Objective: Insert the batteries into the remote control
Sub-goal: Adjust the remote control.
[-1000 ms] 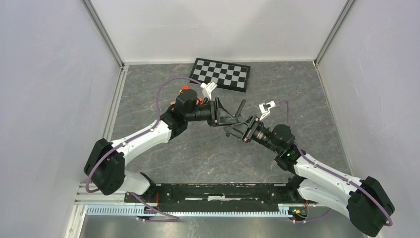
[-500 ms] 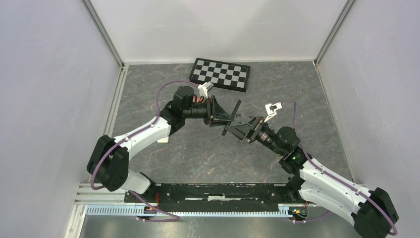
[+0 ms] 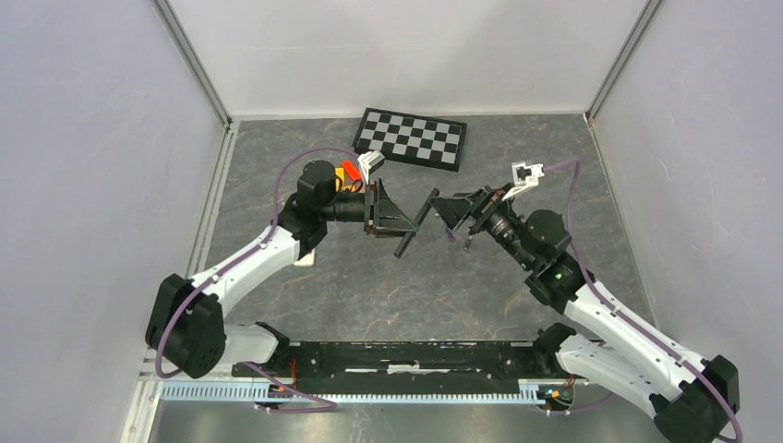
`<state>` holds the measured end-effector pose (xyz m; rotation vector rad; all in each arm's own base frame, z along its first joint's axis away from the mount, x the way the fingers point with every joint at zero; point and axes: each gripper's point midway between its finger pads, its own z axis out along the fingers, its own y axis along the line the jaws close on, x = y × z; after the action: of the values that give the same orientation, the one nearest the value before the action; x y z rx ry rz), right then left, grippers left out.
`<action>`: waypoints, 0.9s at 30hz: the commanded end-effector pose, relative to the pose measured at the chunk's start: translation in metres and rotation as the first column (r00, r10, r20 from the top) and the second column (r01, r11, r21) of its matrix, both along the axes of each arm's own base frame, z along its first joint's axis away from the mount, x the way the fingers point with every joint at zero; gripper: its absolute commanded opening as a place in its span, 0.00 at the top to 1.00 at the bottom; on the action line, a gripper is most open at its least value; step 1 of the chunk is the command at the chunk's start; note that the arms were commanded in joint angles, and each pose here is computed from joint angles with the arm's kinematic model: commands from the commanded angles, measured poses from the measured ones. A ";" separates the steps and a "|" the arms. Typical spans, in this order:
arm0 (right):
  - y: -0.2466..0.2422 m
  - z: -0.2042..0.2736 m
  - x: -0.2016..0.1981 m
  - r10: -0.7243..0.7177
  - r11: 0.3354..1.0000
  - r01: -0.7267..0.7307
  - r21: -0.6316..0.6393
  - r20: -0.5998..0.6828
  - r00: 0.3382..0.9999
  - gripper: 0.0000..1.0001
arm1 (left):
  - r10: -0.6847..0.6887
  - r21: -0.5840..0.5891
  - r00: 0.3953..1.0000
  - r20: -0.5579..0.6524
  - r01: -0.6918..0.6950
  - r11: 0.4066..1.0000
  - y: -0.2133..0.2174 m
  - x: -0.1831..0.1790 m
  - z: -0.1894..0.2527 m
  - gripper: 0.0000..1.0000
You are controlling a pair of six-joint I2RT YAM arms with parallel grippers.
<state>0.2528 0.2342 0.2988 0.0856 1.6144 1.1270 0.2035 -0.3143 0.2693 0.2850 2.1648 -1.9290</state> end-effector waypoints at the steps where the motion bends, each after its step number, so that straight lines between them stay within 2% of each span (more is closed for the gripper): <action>1: 0.004 0.055 -0.002 0.141 0.968 -0.046 -0.248 0.379 0.915 0.02 | -0.122 -0.069 0.986 0.113 0.131 0.989 0.009 -0.027 0.028 0.66; 2: 0.006 0.061 -0.007 0.193 0.948 -0.054 -0.313 0.434 0.880 0.02 | -0.136 -0.071 0.983 0.121 0.145 0.987 0.011 -0.030 0.029 0.66; 6: 0.015 0.065 -0.031 0.453 0.823 -0.047 -0.566 0.604 0.656 0.02 | -0.170 -0.057 0.973 0.158 0.181 0.982 0.015 -0.035 0.026 0.66; 8: 0.025 0.060 -0.048 0.592 0.752 -0.094 -0.653 0.604 0.534 0.02 | -0.177 -0.045 0.971 0.161 0.187 0.981 0.016 -0.036 0.023 0.66; 10: 0.034 0.050 -0.060 0.716 0.658 -0.156 -0.736 0.548 0.433 0.02 | -0.184 -0.037 0.970 0.160 0.192 0.981 0.016 -0.035 0.019 0.66; 14: 0.040 0.015 -0.064 0.862 0.467 -0.235 -0.853 0.380 0.335 0.02 | -0.205 -0.008 0.965 0.163 0.209 0.978 0.018 -0.035 0.009 0.67; 17: 0.039 0.000 -0.064 0.912 0.373 -0.245 -0.895 0.305 0.274 0.02 | -0.219 0.049 0.964 0.151 0.214 0.976 0.021 -0.034 -0.006 0.68; 22: 0.039 -0.013 -0.072 0.939 0.334 -0.235 -0.913 0.301 0.165 0.04 | -0.275 0.154 0.944 0.182 0.248 0.956 0.031 -0.041 -0.025 0.68; 27: 0.042 -0.026 -0.073 0.953 0.300 -0.279 -0.912 0.271 0.136 0.10 | -0.308 0.211 0.919 0.245 0.259 0.942 0.037 -0.043 -0.033 0.68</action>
<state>0.1893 0.2750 0.2726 -1.6844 1.0444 0.7996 0.1650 -0.2855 0.2392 0.7335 2.2505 -1.7935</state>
